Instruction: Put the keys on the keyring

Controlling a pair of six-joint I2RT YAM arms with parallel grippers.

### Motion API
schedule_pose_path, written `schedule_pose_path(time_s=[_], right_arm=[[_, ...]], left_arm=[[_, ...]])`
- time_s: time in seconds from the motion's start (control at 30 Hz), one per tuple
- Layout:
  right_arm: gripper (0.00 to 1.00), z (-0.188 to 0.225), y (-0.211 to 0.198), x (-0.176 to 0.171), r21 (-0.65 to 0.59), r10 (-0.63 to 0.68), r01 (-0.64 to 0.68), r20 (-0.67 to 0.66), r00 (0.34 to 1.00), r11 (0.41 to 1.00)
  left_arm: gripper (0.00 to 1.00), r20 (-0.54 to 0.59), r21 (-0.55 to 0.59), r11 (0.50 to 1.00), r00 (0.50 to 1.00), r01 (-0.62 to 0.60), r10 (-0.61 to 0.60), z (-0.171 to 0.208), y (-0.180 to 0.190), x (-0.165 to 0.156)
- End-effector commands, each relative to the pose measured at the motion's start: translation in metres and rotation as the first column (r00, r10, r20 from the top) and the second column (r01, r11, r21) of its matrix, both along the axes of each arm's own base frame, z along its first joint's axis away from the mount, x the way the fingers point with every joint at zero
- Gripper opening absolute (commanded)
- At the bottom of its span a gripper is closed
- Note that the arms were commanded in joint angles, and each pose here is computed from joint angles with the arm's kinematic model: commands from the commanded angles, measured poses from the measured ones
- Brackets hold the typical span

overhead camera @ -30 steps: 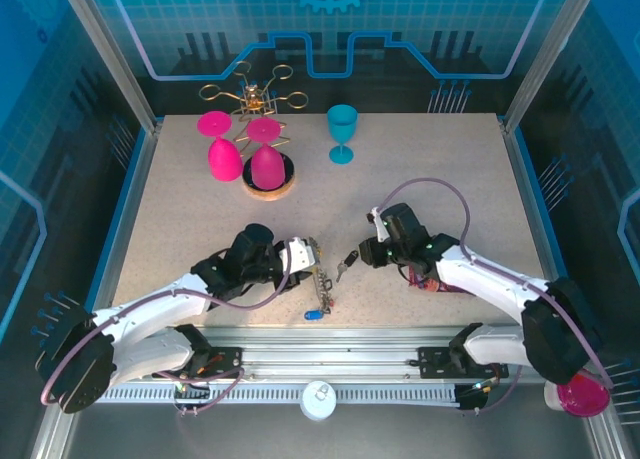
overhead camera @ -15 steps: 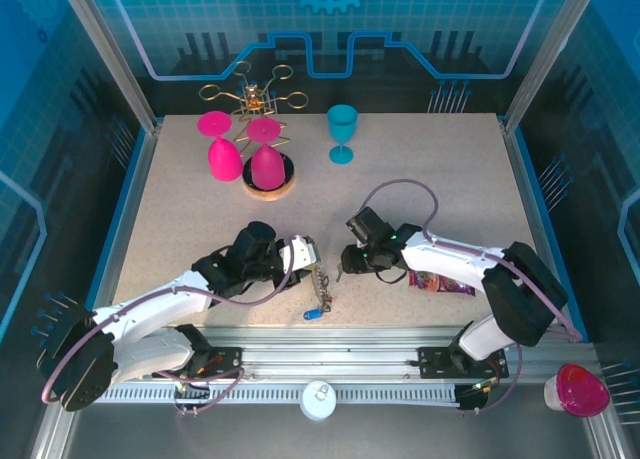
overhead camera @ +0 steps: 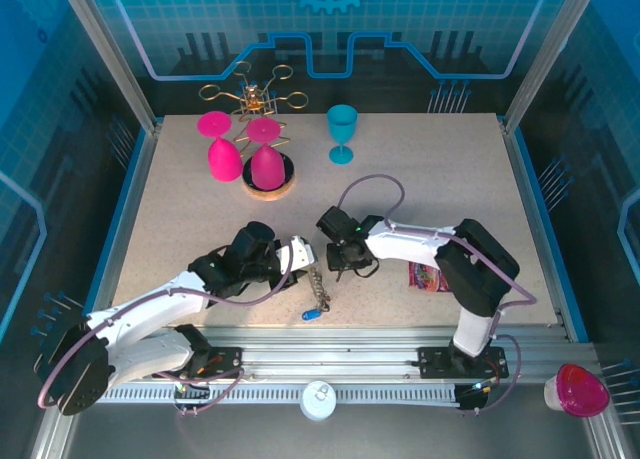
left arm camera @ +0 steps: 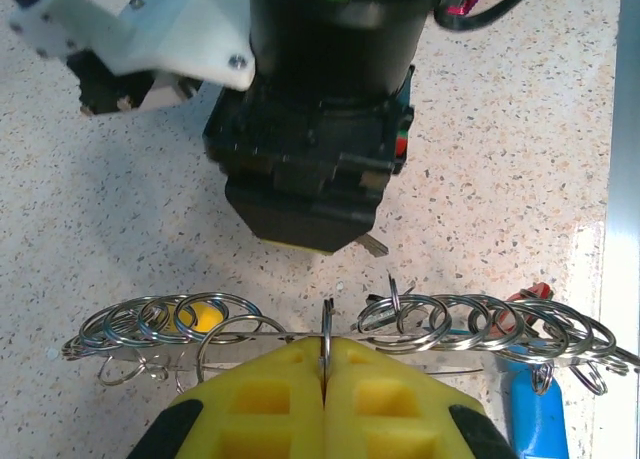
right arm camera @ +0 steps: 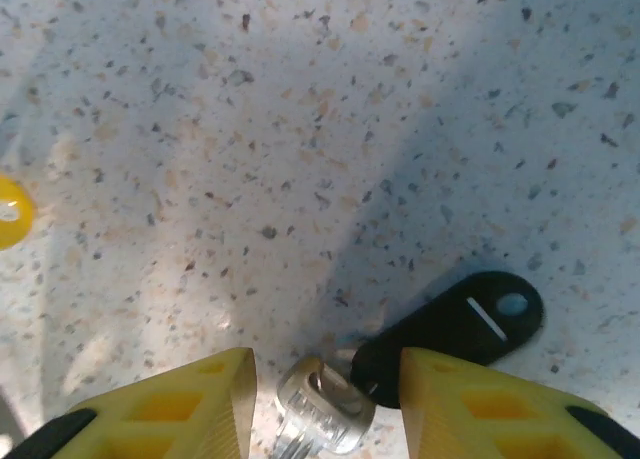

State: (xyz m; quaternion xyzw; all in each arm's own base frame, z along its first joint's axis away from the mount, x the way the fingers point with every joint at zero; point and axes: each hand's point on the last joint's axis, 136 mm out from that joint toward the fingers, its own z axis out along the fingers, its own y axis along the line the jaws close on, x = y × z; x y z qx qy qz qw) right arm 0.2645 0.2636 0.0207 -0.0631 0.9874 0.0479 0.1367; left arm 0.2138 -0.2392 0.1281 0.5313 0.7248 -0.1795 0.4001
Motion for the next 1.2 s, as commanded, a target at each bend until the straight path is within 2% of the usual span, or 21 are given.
schedule_pose_path(time_s=[0.0,0.2,0.37,0.57,0.8,0.93,1.17], right_arm=[[0.40,-0.007,-0.024,-0.002,-0.175,-0.034,0.035,0.008,0.999,0.984],[0.24,-0.009,-0.036,-0.003,-0.267,-0.042,0.043,0.012,0.999,0.963],[0.07,0.012,-0.031,0.000,-0.222,-0.007,0.017,0.045,0.999,0.975],[0.00,0.012,-0.026,-0.001,-0.152,0.045,-0.041,0.024,0.999,0.988],[0.00,0.002,-0.018,-0.005,-0.058,0.098,-0.100,-0.031,0.995,0.993],[0.17,-0.002,-0.021,-0.004,-0.058,0.107,-0.110,-0.054,0.993,0.992],[0.23,0.000,-0.025,-0.004,-0.070,0.109,-0.113,-0.055,0.993,0.991]], left_arm=[[0.00,0.053,-0.026,1.000,0.999,0.005,-0.003,0.019,-0.002,0.004],[0.00,0.058,-0.025,1.000,0.998,0.005,-0.003,0.019,-0.001,0.004],[0.00,0.060,-0.025,1.000,0.998,0.007,-0.006,0.018,-0.002,0.004],[0.00,0.058,-0.025,1.000,0.998,0.008,-0.007,0.016,-0.003,0.005],[0.00,0.053,-0.019,1.000,0.999,0.009,-0.008,0.013,-0.003,0.005],[0.00,0.049,-0.017,1.000,0.999,0.010,-0.009,0.012,-0.003,0.005],[0.00,0.051,-0.017,1.000,0.999,0.010,-0.009,0.012,-0.003,0.005]])
